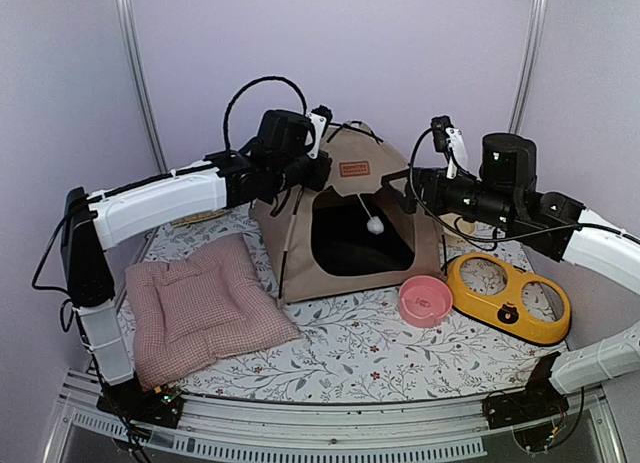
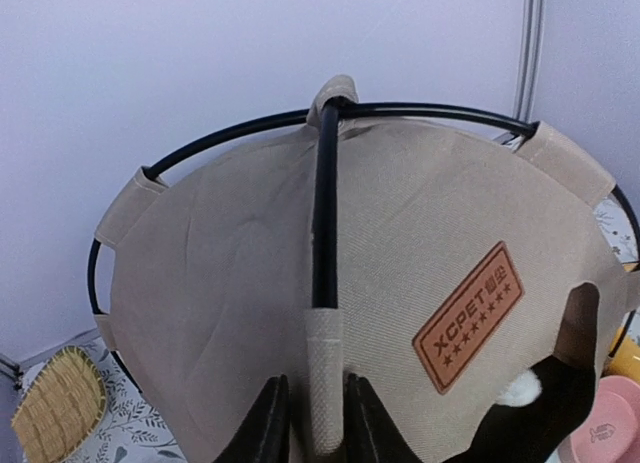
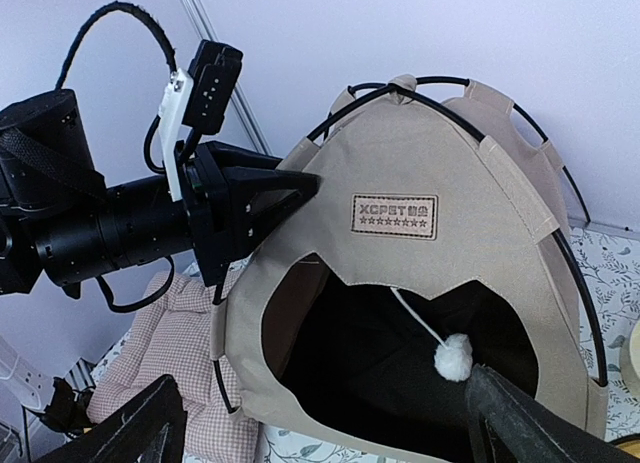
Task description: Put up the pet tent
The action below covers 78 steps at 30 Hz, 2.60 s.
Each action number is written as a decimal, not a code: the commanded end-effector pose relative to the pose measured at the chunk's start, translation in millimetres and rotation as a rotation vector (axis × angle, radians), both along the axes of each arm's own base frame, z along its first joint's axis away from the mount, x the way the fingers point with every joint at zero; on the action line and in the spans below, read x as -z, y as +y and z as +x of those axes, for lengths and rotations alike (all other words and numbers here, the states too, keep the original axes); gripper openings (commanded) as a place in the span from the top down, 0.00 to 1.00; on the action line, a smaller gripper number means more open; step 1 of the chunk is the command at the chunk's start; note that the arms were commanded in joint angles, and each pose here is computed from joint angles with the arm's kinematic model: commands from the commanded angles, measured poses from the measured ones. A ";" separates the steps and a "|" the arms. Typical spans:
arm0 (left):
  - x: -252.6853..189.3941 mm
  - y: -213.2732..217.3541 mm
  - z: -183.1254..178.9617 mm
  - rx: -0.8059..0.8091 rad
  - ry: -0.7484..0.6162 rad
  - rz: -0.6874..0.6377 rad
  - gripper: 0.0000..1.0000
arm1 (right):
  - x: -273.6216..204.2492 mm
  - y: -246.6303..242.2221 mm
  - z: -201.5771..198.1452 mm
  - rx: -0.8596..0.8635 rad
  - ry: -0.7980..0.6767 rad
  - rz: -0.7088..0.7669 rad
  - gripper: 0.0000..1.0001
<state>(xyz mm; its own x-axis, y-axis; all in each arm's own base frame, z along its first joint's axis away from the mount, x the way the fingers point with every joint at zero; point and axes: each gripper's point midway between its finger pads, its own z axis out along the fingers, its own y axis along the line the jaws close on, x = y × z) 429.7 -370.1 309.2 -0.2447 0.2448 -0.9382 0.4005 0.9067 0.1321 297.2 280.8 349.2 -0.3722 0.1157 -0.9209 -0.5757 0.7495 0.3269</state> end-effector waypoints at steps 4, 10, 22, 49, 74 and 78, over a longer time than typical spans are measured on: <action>-34.7 10.7 11.2 0.021 -0.106 0.034 1.00 | -11.1 -15.5 2.3 0.053 -0.027 -0.024 0.01; -93.1 27.3 12.3 0.094 -0.274 -0.001 1.00 | -32.1 -17.0 2.3 0.060 -0.052 0.001 0.01; -170.3 82.4 0.3 0.313 -0.476 -0.074 1.00 | -98.2 -41.8 -8.0 0.117 -0.179 0.049 0.01; -132.5 124.0 -102.0 1.090 -0.199 -0.209 1.00 | -73.3 -31.7 -37.5 -0.208 -0.195 -0.240 0.01; -138.4 123.5 -127.7 1.227 -0.180 -0.251 1.00 | 0.5 -12.5 -72.0 -0.448 0.041 -0.281 0.38; -140.3 122.8 -125.6 1.235 -0.182 -0.253 1.00 | 6.5 -13.8 -69.0 -0.436 0.045 -0.301 0.45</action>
